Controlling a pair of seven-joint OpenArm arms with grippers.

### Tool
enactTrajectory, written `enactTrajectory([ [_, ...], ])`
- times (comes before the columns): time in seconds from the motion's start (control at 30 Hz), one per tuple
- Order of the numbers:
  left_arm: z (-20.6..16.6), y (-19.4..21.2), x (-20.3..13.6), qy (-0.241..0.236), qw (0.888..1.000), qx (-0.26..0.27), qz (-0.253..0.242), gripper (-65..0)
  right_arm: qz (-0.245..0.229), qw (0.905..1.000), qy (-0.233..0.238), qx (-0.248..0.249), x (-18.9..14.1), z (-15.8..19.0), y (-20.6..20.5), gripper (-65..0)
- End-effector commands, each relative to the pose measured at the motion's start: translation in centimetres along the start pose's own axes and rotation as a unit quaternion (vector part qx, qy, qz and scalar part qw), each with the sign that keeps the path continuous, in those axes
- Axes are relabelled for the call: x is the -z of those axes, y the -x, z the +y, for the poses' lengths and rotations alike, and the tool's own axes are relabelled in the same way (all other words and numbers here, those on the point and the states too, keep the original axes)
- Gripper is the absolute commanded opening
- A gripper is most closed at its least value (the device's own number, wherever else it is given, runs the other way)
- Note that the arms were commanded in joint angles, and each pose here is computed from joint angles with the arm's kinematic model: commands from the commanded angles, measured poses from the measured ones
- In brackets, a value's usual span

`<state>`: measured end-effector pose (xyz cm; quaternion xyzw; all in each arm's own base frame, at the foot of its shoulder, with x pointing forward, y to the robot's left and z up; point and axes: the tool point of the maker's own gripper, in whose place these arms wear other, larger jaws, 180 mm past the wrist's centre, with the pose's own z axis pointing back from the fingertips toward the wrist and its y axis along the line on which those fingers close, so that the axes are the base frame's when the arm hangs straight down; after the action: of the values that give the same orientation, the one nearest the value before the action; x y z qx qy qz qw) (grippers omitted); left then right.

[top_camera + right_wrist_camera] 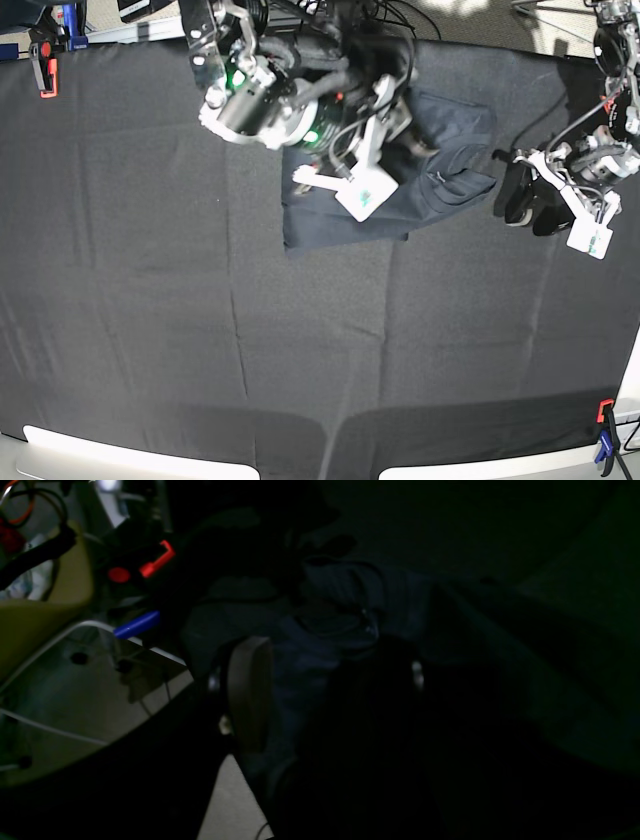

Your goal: Layout the t-shirt on the table in an organized manner, then fold the t-shirt properly

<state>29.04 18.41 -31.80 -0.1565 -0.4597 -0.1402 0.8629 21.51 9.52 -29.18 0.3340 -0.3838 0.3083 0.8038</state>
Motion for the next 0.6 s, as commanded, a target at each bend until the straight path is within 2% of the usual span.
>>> enactTrajectory([
  [0.0,0.1,-1.4,-0.3,0.000,1.000,0.007,-0.022,-37.1,-0.032,0.9993,0.005,-0.018,-0.2,-0.1,-1.8,-32.9],
  [0.1,-0.4,-1.6,-0.3,0.016,0.999,-0.008,-0.027,-37.1,-0.013,0.9964,0.072,-0.042,-0.4,-2.8,-1.8,-32.9],
  [0.17,-1.1,-1.4,-0.3,0.032,0.999,-0.024,-0.023,-41.5,-0.008,0.9918,0.113,-0.060,-0.7,-4.7,-2.3,-34.1],
  [0.23,-1.7,-0.9,-0.2,0.044,0.998,-0.036,-0.015,-51.1,-0.016,0.9882,0.137,-0.066,-1.4,-6.5,-3.3,-42.0],
  [0.3,-2.8,-0.3,-0.3,0.062,0.997,-0.053,-0.013,-62.1,-0.029,0.9837,0.165,-0.067,-2.3,-8.5,-4.5,-53.1],
  [0.33,-3.6,-0.1,-0.4,0.075,0.995,-0.058,-0.016,-65.0,-0.036,0.9810,0.179,-0.066,-2.8,-9.6,-4.9,-58.6],
  [0.4,-5.4,0.4,-1.0,0.104,0.992,-0.062,-0.021,-65.0,-0.048,0.9764,0.203,-0.055,-3.8,-11.8,-5.3,-65.0],
  [0.5,-8.1,1.2,-2.2,0.139,0.988,-0.062,-0.019,-65.0,-0.055,0.9694,0.235,-0.044,-4.8,-15.3,-5.2,-65.0],
  [0.57,-9.4,1.6,-3.2,0.153,0.986,-0.060,-0.011,-65.0,-0.037,0.9677,0.246,-0.039,-4.6,-17.4,-4.5,-65.0],
])
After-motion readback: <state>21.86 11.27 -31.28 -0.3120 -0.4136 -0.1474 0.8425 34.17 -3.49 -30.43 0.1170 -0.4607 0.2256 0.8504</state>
